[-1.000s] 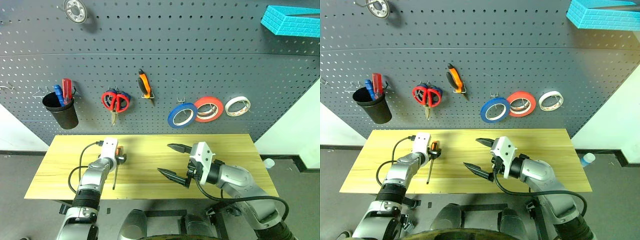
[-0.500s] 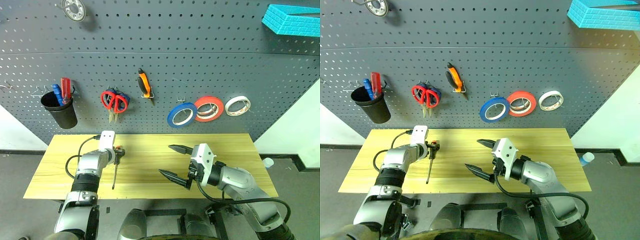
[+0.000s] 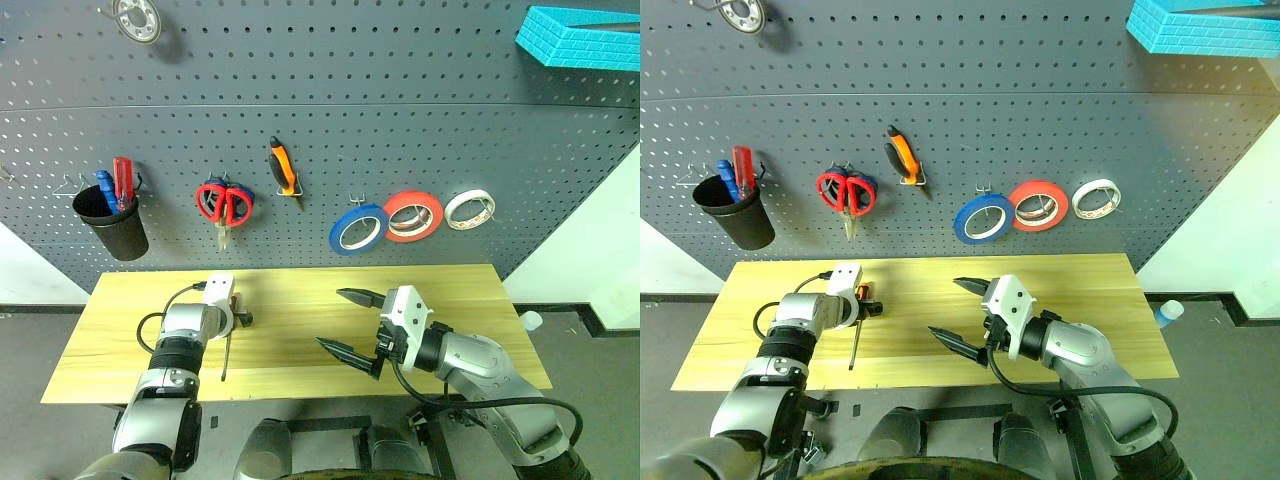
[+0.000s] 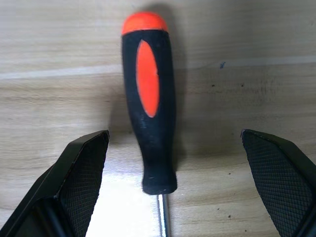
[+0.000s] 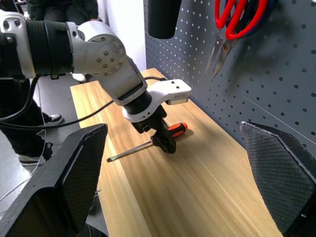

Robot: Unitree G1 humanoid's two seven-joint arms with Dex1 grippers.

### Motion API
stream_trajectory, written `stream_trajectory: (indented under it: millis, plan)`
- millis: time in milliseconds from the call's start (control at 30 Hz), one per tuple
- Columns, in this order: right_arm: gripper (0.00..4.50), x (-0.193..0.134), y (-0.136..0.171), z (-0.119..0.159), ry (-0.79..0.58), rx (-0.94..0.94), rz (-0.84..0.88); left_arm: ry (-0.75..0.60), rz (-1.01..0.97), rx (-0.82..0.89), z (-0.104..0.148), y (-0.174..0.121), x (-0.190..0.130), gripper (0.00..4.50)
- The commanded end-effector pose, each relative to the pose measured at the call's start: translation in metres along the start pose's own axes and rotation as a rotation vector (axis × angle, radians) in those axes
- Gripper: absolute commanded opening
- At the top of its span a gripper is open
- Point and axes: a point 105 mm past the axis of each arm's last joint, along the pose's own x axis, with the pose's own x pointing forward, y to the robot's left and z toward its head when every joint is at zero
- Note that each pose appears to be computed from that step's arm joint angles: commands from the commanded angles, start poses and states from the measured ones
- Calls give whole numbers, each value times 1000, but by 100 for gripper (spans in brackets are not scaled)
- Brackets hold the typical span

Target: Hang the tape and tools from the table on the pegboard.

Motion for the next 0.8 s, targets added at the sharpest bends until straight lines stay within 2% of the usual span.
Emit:
stream_trajectory:
  millis: [33, 167, 233, 433, 600, 633, 800]
  plan:
    - [450, -2, -1, 10, -31, -30, -5, -14, 2, 4, 8, -1, -1, 447]
    - [450, -4, 0, 8, -26, -29, -10, 5, -6, -3, 3, -3, 0, 447]
    - [450, -5, 1, 8, -25, -28, -11, 8, -5, -5, 2, -3, 0, 410]
    - [450, -6, 2, 10, -30, -29, -10, 20, -3, -13, -1, -4, 0, 235]
    - [450, -4, 1, 13, -33, -32, -7, 22, 0, -19, -2, -3, -1, 68]
    - [450, -4, 0, 14, -33, -33, -6, 21, -1, -19, -2, -4, -1, 48]
    - [450, -2, -2, 15, -32, -34, -3, 14, -10, -22, -3, -7, -2, 48]
